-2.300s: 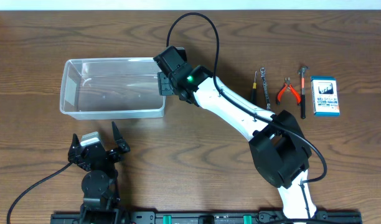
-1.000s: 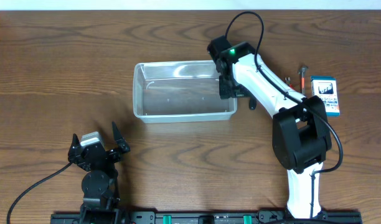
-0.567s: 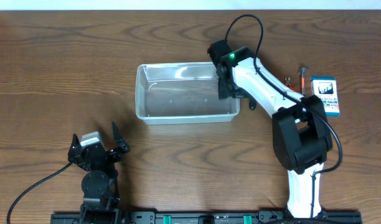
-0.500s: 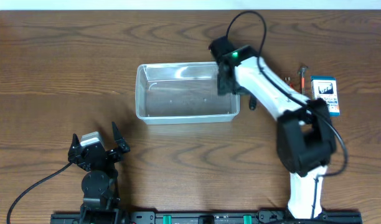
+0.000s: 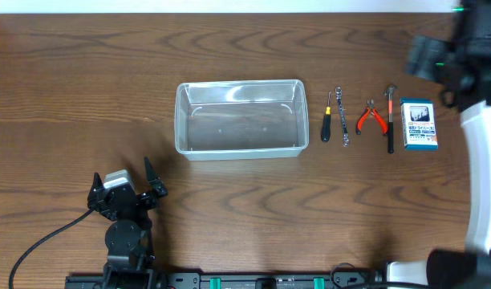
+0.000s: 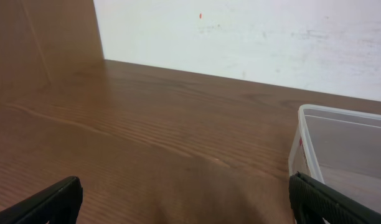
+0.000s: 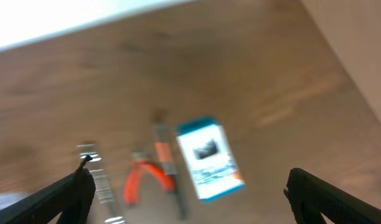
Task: Pack container
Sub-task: 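Lift the right gripper away and move it toward the blue box, then grasp the blue-and-white screwdriver set box with the right gripper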
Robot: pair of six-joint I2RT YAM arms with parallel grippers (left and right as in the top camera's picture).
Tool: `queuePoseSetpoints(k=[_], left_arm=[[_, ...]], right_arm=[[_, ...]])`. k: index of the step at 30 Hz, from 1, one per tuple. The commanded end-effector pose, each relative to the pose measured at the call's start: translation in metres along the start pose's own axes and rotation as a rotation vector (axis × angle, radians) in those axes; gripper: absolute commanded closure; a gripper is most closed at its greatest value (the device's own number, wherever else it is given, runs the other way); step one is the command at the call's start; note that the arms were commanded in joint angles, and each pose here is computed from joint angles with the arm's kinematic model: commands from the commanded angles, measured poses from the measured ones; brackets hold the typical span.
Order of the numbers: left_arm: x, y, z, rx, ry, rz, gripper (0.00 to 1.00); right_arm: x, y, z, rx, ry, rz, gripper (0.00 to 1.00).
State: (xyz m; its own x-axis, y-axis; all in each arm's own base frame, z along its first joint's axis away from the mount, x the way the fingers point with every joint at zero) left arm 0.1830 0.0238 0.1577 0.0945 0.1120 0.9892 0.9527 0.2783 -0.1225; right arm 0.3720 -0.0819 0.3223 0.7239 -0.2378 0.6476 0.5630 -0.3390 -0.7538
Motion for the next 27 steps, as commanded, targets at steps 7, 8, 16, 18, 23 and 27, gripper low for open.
queuePoseSetpoints(k=[7, 8, 16, 18, 23, 27], left_arm=[[-0.014, 0.001, 0.003, 0.022, 0.02, 0.04, 0.02], [-0.014, 0.001, 0.003, 0.022, 0.02, 0.04, 0.02], [-0.014, 0.001, 0.003, 0.022, 0.02, 0.04, 0.02], [-0.014, 0.001, 0.003, 0.022, 0.02, 0.04, 0.02], [-0.014, 0.001, 0.003, 0.022, 0.02, 0.04, 0.02], [-0.014, 0.001, 0.003, 0.022, 0.02, 0.04, 0.02]], right_arm=[[-0.054, 0.134, -0.039, 0.201, -0.098, 0.35, 0.01], [-0.06, 0.144, -0.038, 0.207, -0.124, 0.373, 0.01], [-0.098, 0.202, -0.022, 0.24, -0.23, 0.518, 0.01], [-0.107, 0.213, -0.028, 0.169, -0.227, 0.556, 0.01], [-0.118, 0.228, -0.029, 0.147, -0.226, 0.596, 0.01], [-0.123, 0.233, -0.028, 0.152, -0.226, 0.609, 0.01]])
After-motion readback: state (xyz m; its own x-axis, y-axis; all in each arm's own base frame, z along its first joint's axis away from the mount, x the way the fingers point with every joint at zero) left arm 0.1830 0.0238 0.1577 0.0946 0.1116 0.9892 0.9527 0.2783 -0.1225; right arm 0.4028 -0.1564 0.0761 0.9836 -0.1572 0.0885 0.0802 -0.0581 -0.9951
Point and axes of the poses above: each gripper's point midway between its finger pads, its own y axis out along the fingers, its own z axis along the line the jaws close on, x = y × z, the point moved 6 cm from there along -y, back along the fingers, and after that the axes turned 2 degrees about -y, right-handed, at the moved point
